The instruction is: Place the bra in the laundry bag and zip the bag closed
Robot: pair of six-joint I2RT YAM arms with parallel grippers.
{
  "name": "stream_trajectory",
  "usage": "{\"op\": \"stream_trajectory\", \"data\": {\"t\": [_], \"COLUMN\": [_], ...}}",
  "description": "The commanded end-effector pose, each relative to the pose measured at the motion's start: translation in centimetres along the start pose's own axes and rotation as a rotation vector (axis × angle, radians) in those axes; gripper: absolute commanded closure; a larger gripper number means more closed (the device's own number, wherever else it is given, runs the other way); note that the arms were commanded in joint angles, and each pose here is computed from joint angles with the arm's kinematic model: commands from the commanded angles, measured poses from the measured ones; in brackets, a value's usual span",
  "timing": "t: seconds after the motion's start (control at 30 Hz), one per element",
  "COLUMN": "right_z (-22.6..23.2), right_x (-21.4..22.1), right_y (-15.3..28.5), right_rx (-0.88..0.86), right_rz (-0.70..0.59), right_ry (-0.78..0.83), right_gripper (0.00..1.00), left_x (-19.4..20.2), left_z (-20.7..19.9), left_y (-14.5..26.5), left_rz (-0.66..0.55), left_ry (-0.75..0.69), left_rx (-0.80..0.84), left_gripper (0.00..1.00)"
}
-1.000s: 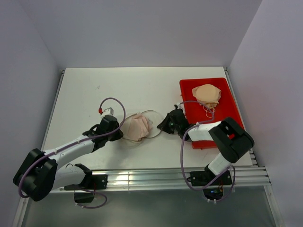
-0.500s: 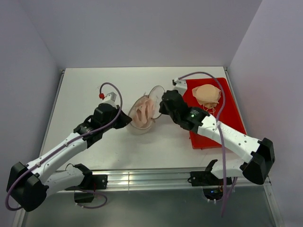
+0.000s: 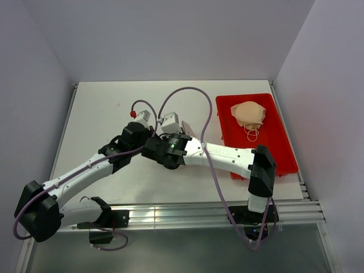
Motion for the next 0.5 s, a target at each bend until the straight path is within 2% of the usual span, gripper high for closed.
{"op": "stream_trajectory", "data": {"t": [0.0,0.13,0.27,0.4,0.47], "right_z": [-1.1,0.0,1.0,1.5,1.7], "right_x": [-2.3,-2.9,-3.4,-4.1,-3.7], "right_y": [1.4,1.8,2.3,1.5,1.3], "right_rx": [0.016,-0.095,-0.238,-0.287,-0.304], "right_rz": [-0.064,-0.063,-0.055,-0.050,-0.042], "right_ry": [-0.021,-0.103,-0.187,-0.244,-0.256], "right_gripper": [0.98,0.78,0.74,0.69,0.60], "left_x": [-1.6,-0.7,-0.3,-0.4,-0.4], "left_z": [-1.7,-0.5,0.7,0.8,0.9], "left_y": [-0.3,-1.0,-1.2,-0.9,-1.0], "left_rz": [-0.055,-0.053,-0.052,-0.071,-0.065], "left_ry": [-0.012,0.002,0.019,0.037,0.037], "left_rx": [0.054,0.037,0.012,0.051,0.055], "left_gripper": [1.00,1.00,1.00,1.00,1.00]}}
Point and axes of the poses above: each gripper's point midway between its finger pads, its own y axis back along the fingers, its own z axis along the line the jaws close on, x = y × z, the point moved 5 cm from there along y, back along the fingers, and after that the axes turned 1 degree about y, right-handed, at the moved point
